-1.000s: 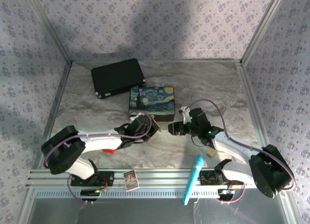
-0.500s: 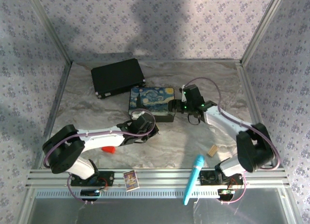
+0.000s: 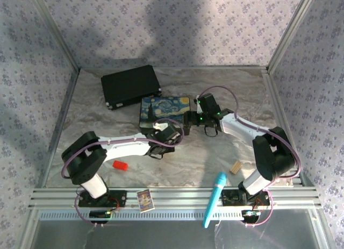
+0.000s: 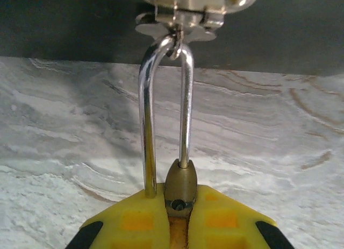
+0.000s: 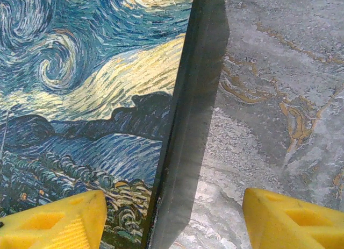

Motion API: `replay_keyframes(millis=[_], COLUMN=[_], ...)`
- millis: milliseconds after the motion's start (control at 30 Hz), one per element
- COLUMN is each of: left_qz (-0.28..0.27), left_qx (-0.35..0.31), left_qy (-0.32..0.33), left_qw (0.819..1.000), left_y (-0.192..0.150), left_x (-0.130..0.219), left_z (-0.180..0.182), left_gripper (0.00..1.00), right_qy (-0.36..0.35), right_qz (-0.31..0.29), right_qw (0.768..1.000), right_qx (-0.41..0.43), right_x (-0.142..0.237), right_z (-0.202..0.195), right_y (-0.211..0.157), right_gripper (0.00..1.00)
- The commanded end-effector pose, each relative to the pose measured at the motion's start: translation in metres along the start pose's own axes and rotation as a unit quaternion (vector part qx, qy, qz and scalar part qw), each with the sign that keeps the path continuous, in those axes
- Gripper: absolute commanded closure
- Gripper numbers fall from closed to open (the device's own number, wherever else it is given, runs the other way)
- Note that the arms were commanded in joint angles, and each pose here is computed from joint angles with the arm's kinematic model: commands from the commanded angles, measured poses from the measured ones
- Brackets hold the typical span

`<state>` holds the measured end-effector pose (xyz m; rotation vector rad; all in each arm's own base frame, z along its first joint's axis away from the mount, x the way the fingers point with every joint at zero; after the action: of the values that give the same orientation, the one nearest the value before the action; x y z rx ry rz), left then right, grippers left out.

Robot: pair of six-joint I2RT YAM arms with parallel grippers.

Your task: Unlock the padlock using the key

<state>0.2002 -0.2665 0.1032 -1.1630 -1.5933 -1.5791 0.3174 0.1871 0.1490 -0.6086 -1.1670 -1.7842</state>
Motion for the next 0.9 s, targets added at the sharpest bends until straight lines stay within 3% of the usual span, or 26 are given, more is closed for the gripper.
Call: replay_keyframes(millis=[0,433,667,867], left_qz=[0.052,0.023,0.008,-0.012], left_qx=[-0.051,-0.092,-0.123,-0.158], left_qy=[0.117,0.166,0.194,0.235], left_qw=[0.991,0.982,0.973,0.959], left_y=[-0.022,-0.020,-0.024,-0.021], left_x=[-0.009,-0.008,-0.004,0.001], left_z=[0.032,0.017,0.005,0.001], left_gripper=[0.88,0.72,0.73,0.81], right_qy=[-0.049,-0.043,-0.041,-0.037], right_qz=[0.055,0.071,0.064,0.062], right_qw=[0.997,0.996,0.997,0.997], right_qx=[0.002,-0.011,-0.022,-0.032], right_x=[-0.014,-0.026,-0.025,-0.023], right_z=[-0.019,-0.023,-0.026,-0.029], right_y=[-0.023,-0.030,-0.030,-0.030], right_gripper=[0.32,0.32,0.32,0.32])
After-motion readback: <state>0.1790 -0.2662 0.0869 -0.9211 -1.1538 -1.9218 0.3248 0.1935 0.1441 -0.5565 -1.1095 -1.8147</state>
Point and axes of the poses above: each hand's point on the last joint's axis, 136 mm out from that joint toward the fingers, its own x axis back along the fingers, its own z axis along the line the jaws close on, y = z × x, the point moved 7 cm from there along x, back along the fingers, and after that the axes turned 11 degrees about -x, right-handed, at the moved point
